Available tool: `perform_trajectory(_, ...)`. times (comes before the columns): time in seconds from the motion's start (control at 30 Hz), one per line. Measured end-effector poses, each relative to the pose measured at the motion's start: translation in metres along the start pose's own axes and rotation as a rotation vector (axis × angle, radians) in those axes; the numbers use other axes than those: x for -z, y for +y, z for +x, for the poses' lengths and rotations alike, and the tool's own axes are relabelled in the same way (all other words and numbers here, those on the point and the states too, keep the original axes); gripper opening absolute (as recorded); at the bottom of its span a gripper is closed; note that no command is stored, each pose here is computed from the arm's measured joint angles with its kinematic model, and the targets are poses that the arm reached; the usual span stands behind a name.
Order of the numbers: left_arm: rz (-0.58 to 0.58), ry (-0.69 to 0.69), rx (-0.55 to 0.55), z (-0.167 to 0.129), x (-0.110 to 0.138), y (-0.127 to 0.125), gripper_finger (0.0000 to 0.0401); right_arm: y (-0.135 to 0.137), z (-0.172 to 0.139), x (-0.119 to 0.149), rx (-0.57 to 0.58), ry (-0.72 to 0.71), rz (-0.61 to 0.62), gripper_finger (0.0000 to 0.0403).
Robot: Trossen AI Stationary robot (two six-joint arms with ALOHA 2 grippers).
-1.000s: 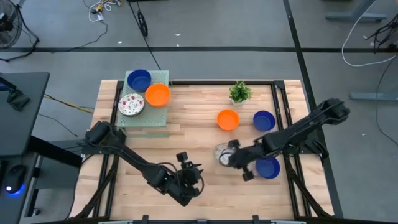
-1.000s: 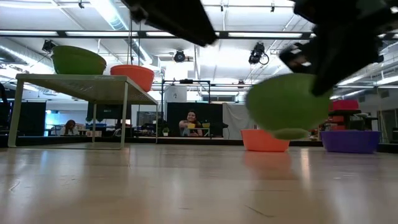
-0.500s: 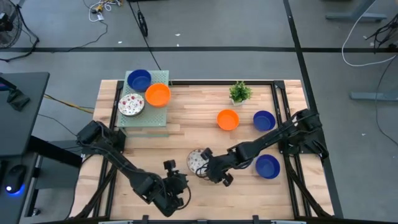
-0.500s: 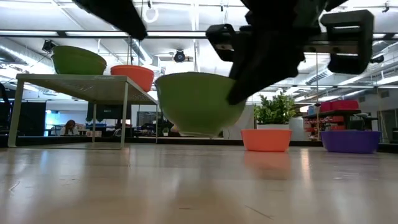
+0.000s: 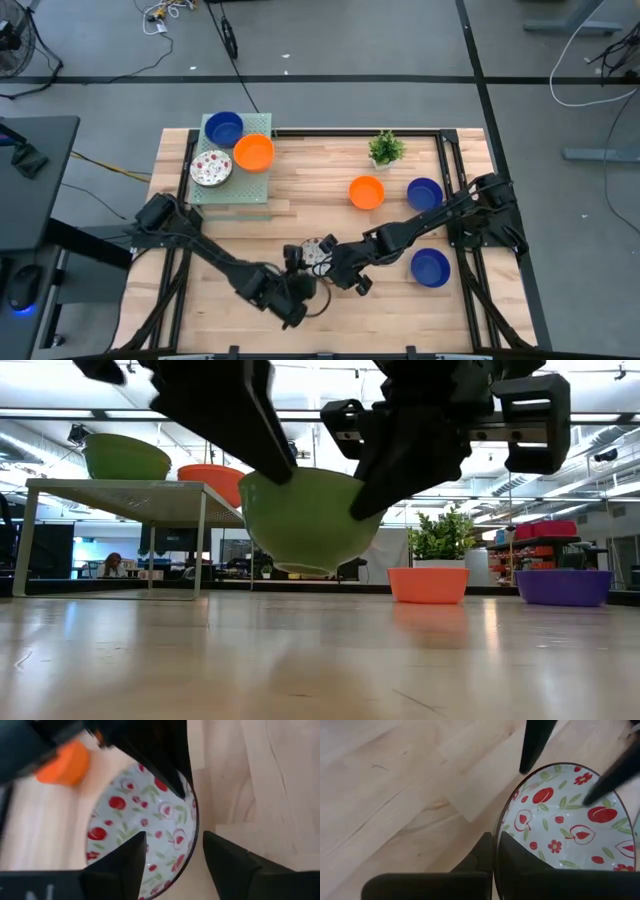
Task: Pick & Place Mini bowls
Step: Stack the white bowl on the white bowls on the shelf
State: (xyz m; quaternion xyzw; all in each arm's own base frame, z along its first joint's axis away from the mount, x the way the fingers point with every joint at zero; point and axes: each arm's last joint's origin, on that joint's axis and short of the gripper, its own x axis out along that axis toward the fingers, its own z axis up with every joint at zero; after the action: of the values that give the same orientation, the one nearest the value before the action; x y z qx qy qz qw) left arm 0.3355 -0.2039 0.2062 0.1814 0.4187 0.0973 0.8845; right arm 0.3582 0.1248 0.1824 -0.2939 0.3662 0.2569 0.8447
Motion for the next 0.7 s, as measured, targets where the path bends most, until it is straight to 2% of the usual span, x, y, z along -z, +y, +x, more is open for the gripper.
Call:
perform_trajectory(0.1,-0.022,0.051,0.075,0.009,-0.001,0.008,0.0207,0.0,0.0,0.001,-0.004,0.007,0.0,0.0009)
perform_trajectory(0.2,-0.038,0.076,0.127,0.014,-0.002,0.012,0.0192,0.001,0.0,0.001,-0.006,0.011,0.0,0.0009)
perform_trajectory(0.7,-0.005,0.114,0.181,0.015,0.0,0.013,0.004,0.001,0.0,0.0,-0.01,-0.002,-0.028,0.0013)
